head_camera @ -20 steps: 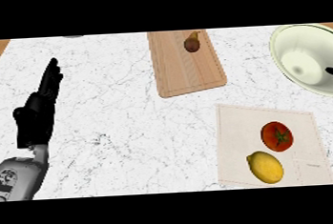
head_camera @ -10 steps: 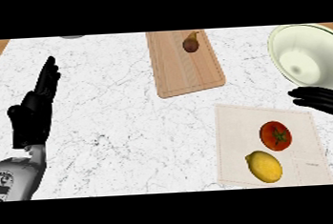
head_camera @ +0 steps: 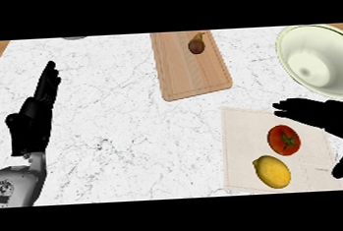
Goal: Pick the tomato from the placemat and place it in the bowl
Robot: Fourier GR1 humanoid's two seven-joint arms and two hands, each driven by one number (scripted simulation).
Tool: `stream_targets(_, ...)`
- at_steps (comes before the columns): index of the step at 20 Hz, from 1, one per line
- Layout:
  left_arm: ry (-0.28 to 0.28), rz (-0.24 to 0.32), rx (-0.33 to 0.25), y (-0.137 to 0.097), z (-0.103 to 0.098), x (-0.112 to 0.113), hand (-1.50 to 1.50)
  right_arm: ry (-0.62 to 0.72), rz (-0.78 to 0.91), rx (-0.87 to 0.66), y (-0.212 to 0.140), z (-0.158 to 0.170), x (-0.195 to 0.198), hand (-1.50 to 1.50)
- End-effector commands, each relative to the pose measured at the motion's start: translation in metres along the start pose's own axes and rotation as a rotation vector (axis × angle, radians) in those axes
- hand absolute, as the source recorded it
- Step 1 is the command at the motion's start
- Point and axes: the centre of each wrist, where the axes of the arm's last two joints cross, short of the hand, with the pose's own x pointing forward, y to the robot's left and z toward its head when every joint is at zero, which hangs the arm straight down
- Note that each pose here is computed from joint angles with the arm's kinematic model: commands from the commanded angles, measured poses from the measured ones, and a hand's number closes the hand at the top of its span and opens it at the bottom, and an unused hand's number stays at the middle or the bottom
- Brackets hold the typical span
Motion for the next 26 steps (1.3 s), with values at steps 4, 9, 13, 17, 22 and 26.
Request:
stream_targets(4,-0.002,0.004,-0.001,0.007,-0.003,-0.009,0.00,0.045,0.015,0.032,0.026,-0.016,-0.018,-1.50)
stream_targets(9,-0.008,-0.009,0.013,0.006,-0.004,0.000,0.00,0.039,-0.011,0.033,0.033,-0.044,-0.021,-1.50)
stream_targets(13,0.003,-0.003,-0.009,0.017,-0.011,0.006,0.00,0.035,-0.005,0.030,0.042,-0.049,-0.023,-1.50)
stream_targets(17,0.003,-0.001,0.014,-0.004,-0.005,0.009,0.00,0.016,0.013,0.046,0.061,-0.077,-0.014,-1.50)
stream_targets(22,-0.001,0.007,-0.009,0.008,0.001,0.000,0.00,-0.043,0.125,0.023,0.062,-0.077,-0.041,1.50)
stream_targets(26,-0.001,-0.005,-0.007,-0.008,0.005,-0.003,0.00,-0.059,0.108,0.009,0.062,-0.076,-0.031,1.50)
